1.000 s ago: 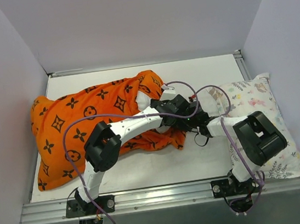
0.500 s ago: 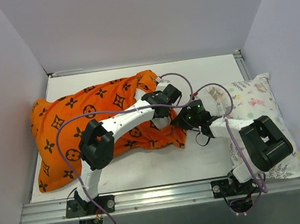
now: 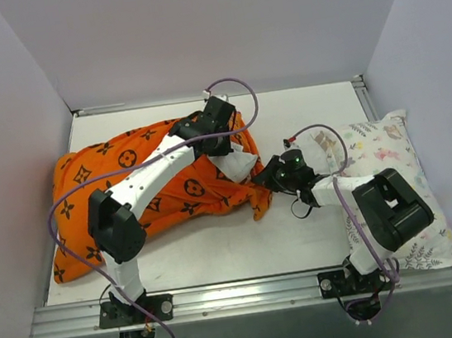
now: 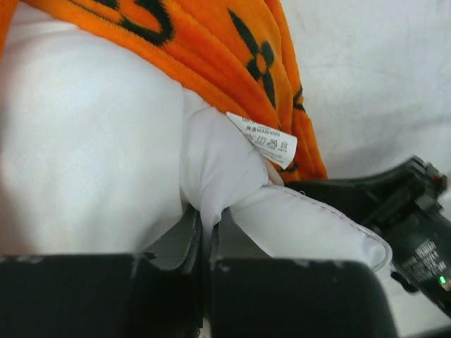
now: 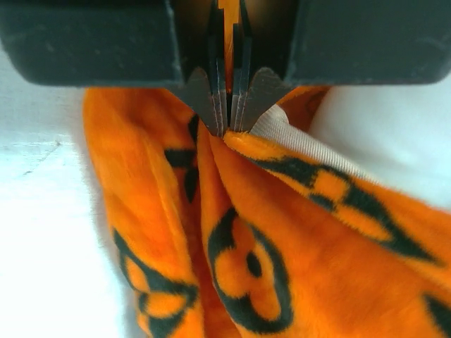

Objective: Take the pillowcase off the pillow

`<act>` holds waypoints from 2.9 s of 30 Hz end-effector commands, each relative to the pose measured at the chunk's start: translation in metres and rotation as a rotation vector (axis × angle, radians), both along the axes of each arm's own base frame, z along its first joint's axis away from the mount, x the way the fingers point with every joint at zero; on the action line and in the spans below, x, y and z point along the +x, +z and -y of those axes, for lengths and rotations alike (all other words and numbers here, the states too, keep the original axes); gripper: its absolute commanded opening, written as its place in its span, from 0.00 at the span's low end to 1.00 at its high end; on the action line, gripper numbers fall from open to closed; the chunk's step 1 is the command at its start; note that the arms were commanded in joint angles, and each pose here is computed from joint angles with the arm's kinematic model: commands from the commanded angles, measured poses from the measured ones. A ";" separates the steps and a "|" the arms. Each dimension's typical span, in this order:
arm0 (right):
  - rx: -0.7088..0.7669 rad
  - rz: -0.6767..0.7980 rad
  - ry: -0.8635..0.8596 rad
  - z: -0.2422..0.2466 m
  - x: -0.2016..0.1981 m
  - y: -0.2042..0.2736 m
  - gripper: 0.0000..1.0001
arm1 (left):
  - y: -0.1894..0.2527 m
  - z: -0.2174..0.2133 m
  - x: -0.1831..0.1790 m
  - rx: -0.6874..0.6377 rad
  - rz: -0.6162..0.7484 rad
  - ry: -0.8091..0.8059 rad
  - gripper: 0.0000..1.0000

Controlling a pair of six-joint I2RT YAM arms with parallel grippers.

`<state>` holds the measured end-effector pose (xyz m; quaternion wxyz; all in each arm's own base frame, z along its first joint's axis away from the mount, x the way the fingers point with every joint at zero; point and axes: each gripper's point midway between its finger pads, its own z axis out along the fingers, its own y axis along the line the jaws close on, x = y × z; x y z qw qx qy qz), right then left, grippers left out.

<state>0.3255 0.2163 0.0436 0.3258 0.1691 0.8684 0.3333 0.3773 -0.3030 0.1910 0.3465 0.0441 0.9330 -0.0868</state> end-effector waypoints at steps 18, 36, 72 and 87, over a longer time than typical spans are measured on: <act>-0.208 -0.021 0.078 0.023 0.002 0.020 0.33 | -0.031 -0.024 -0.157 -0.403 0.020 -0.171 0.00; -0.425 0.310 0.326 -0.030 -0.040 0.113 0.78 | -0.024 0.002 -0.155 -0.440 0.054 -0.196 0.00; -0.104 -0.017 -0.001 0.030 0.175 0.062 0.01 | 0.112 -0.039 -0.238 -0.703 0.227 -0.358 0.00; 0.053 -0.012 0.022 0.051 0.105 0.124 0.80 | 0.170 0.031 -0.152 -0.846 0.511 -0.184 0.00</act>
